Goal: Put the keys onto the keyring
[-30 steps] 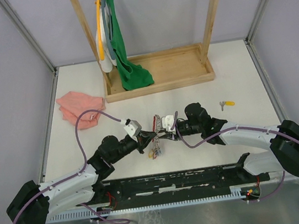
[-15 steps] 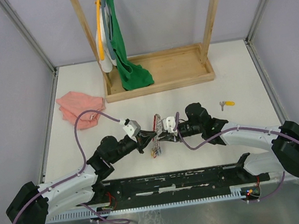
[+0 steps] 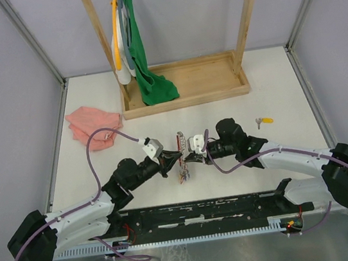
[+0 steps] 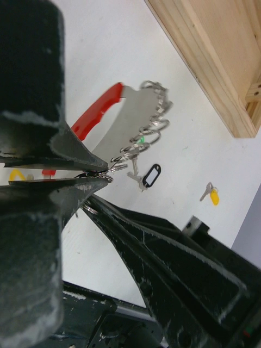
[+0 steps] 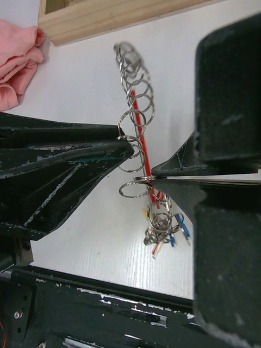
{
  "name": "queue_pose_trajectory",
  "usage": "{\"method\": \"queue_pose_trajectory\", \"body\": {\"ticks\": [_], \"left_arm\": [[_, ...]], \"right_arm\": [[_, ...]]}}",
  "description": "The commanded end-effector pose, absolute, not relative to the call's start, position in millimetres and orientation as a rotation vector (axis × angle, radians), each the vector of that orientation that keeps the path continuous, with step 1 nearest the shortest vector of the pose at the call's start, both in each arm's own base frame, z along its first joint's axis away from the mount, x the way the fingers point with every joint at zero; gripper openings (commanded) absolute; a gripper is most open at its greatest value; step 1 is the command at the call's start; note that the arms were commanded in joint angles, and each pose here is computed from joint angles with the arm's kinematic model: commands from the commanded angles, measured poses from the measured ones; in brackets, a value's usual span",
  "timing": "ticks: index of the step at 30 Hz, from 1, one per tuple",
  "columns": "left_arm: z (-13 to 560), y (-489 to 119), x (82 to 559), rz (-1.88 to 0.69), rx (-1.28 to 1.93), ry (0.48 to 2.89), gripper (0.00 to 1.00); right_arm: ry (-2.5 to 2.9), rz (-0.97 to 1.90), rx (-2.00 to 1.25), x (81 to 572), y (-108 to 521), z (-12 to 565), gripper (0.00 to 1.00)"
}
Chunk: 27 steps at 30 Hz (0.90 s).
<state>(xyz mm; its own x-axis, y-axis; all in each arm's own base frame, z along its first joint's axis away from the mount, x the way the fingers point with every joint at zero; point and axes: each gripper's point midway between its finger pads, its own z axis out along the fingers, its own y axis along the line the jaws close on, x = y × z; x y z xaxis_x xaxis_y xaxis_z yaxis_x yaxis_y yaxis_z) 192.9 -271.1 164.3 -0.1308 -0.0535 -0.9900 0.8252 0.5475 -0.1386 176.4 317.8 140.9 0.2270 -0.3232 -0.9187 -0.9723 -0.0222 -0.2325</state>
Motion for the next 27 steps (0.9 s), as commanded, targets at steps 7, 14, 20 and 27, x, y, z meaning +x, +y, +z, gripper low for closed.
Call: {"method": "queue_pose_trajectory", "body": {"ticks": [7, 14, 20, 27], "left_arm": [[172, -246, 211, -0.82, 0.429, 1.56, 0.45], [185, -249, 201, -0.87, 0.472, 1.482, 0.52], [196, -254, 205, -0.841, 0.517, 1.434, 0.54], [198, -268, 195, -0.851, 0.675, 1.359, 0.54]], "right_arm": [[1.132, 0.539, -1.617, 204, 313, 196, 0.01], [1.111, 0.507, -1.646, 207, 315, 202, 0.01], [1.116, 0.519, -1.637, 207, 317, 198, 0.01], [1.116, 0.532, -1.595, 207, 318, 201, 0.01]]}}
